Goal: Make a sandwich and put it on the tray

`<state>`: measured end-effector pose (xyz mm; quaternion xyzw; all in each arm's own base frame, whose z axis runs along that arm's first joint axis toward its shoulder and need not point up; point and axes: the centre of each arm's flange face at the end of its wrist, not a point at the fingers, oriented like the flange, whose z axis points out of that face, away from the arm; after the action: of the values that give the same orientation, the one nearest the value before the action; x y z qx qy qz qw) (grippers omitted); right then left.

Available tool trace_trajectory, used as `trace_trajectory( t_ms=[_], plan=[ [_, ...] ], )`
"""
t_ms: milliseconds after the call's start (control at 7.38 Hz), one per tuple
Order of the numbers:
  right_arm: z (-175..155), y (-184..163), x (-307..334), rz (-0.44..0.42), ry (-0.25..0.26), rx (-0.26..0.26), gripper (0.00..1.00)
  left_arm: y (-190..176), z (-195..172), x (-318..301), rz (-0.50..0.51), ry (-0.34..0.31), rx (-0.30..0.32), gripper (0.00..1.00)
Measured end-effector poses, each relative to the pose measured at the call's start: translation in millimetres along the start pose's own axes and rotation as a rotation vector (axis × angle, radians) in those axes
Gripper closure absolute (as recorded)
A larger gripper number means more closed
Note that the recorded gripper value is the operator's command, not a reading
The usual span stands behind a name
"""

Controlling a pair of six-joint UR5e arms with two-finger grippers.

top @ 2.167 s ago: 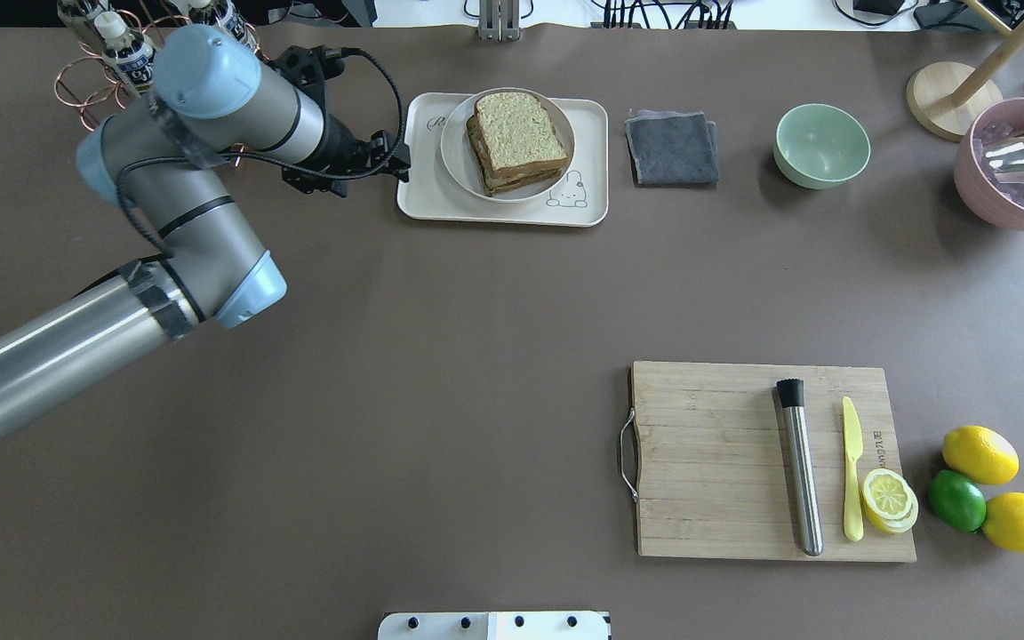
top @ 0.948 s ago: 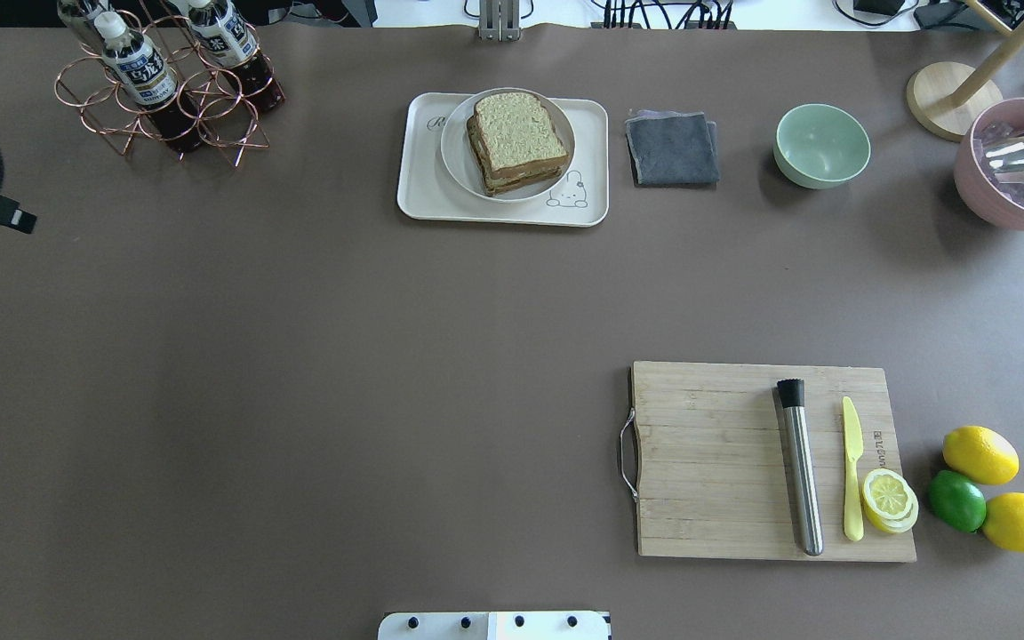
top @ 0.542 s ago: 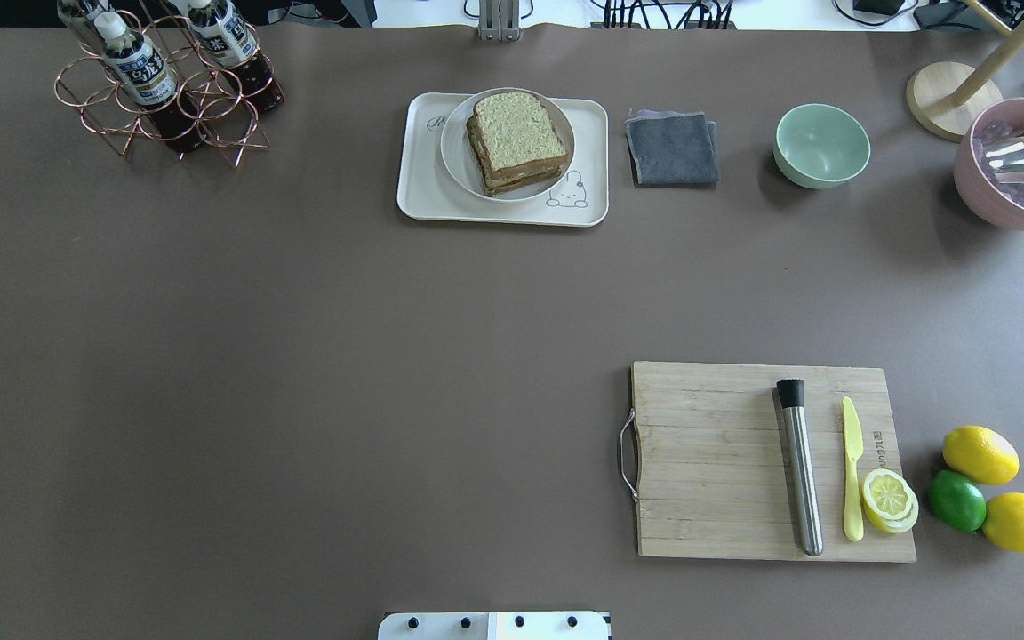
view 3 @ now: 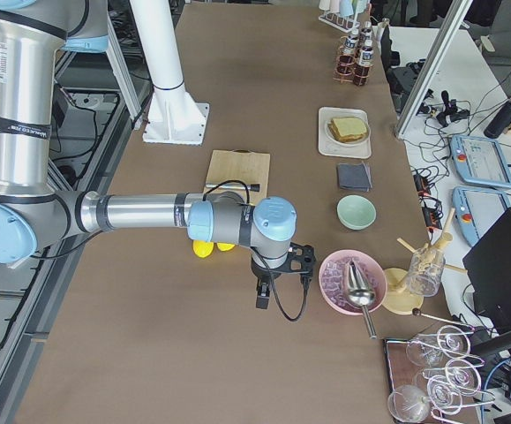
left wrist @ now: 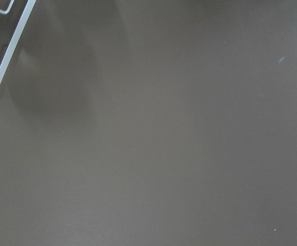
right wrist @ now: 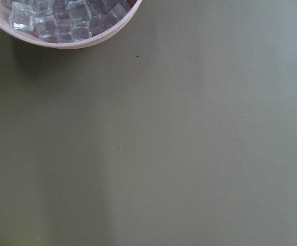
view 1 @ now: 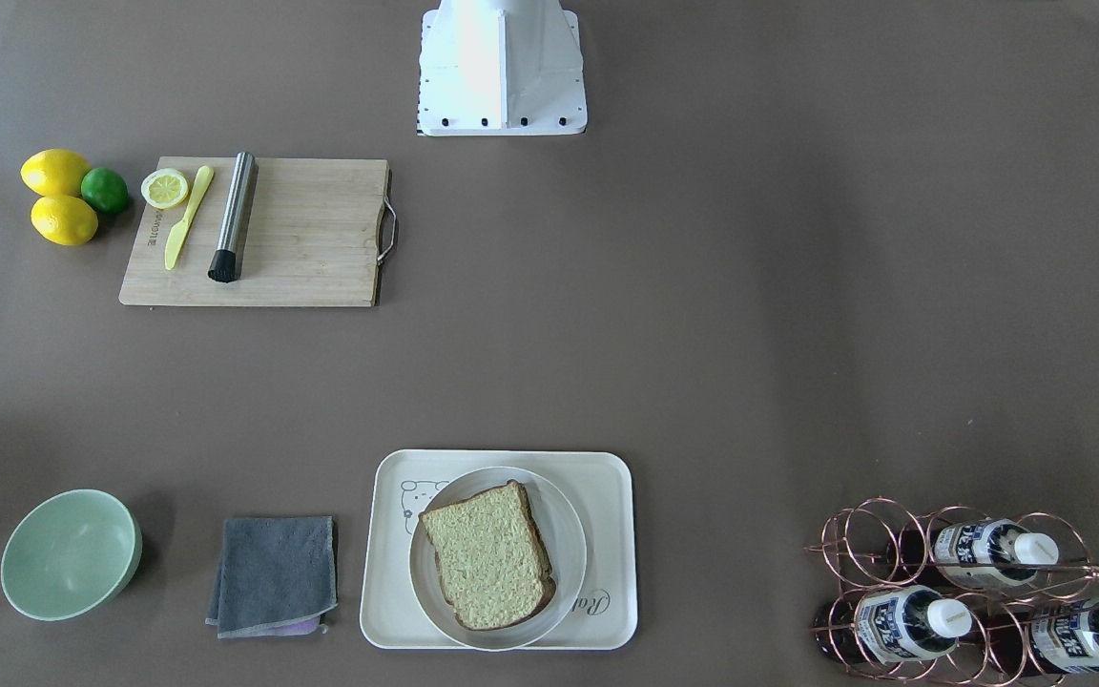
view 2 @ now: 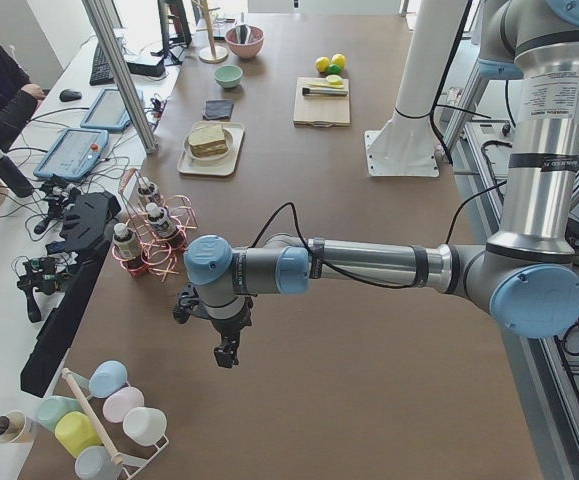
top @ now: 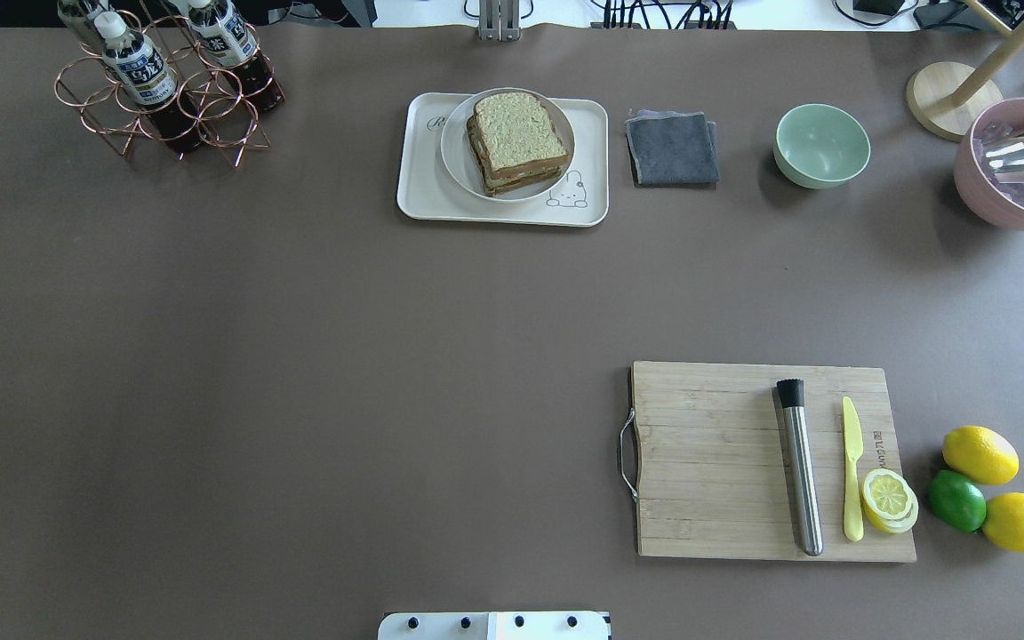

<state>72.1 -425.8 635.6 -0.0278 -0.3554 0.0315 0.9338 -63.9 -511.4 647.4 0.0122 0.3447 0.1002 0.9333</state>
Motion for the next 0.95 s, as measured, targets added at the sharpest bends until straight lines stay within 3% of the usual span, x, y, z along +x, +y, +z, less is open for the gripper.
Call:
trace_trajectory(
  t_ms=[948],
  plan=[
    [1,4,3,0.003,0.018,0.000,0.00,13,11,-8,-0.020,0.015,-0.019,0.01]
  ],
)
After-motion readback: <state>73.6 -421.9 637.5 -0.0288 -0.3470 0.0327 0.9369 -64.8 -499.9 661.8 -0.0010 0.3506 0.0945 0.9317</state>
